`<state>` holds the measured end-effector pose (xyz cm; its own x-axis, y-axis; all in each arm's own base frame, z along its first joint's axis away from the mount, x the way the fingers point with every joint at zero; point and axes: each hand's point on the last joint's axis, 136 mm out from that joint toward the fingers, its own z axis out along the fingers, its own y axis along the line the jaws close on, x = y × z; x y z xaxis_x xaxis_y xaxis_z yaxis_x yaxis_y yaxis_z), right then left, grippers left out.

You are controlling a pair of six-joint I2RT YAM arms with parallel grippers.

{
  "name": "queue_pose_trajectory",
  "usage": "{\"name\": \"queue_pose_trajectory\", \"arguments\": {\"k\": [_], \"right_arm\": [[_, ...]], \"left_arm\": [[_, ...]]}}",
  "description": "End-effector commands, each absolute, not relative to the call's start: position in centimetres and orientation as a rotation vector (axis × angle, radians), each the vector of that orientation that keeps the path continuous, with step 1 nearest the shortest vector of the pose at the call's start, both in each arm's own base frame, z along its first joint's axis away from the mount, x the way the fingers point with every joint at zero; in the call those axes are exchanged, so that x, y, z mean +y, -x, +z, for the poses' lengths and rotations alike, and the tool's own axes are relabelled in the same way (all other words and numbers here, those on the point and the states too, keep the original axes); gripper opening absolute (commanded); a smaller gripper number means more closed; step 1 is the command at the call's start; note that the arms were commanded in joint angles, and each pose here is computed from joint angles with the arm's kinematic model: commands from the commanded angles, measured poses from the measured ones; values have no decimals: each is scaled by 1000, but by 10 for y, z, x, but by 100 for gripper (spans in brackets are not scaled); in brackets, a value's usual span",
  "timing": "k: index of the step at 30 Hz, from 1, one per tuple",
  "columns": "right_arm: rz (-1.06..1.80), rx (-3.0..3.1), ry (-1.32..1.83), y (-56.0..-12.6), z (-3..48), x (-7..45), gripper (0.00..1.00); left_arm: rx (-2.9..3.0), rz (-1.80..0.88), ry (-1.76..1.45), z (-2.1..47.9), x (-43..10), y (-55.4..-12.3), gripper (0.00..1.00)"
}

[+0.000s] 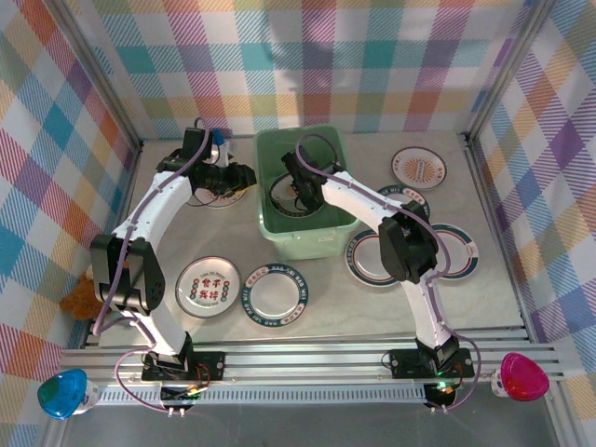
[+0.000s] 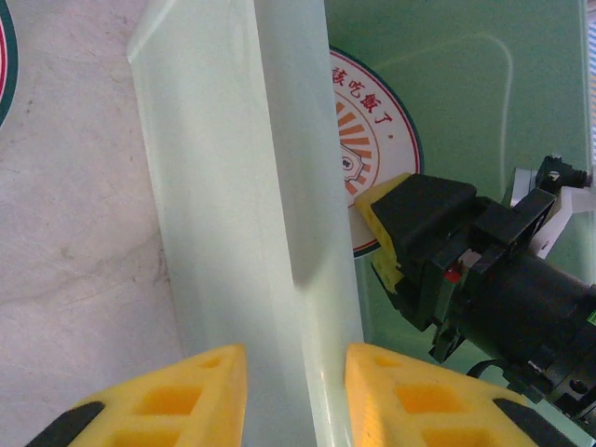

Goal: Place the plates into the plastic bin on the countertop

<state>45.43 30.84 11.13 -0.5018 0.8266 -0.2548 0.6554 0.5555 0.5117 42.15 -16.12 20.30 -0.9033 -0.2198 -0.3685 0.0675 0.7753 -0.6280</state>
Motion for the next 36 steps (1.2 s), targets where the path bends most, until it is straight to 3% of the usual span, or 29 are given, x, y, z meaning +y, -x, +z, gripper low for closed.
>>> {"name": "queue_pose_trajectory", "arguments": {"k": [1, 8, 20, 36], "right_arm": [[456, 2324, -1171, -455, 104, 307, 34], [484, 2371, -1110, -458, 104, 317, 66], [453, 2431, -1130, -464, 96, 319, 99], [314, 2465, -1273, -456, 92, 305, 99]], "left_arm": [[2711, -836, 137, 158, -161, -405, 32], [2708, -828, 124, 161, -162, -404, 32], [2712, -823, 116, 161, -165, -403, 31], [2712, -819, 125, 159, -165, -403, 31]]}}
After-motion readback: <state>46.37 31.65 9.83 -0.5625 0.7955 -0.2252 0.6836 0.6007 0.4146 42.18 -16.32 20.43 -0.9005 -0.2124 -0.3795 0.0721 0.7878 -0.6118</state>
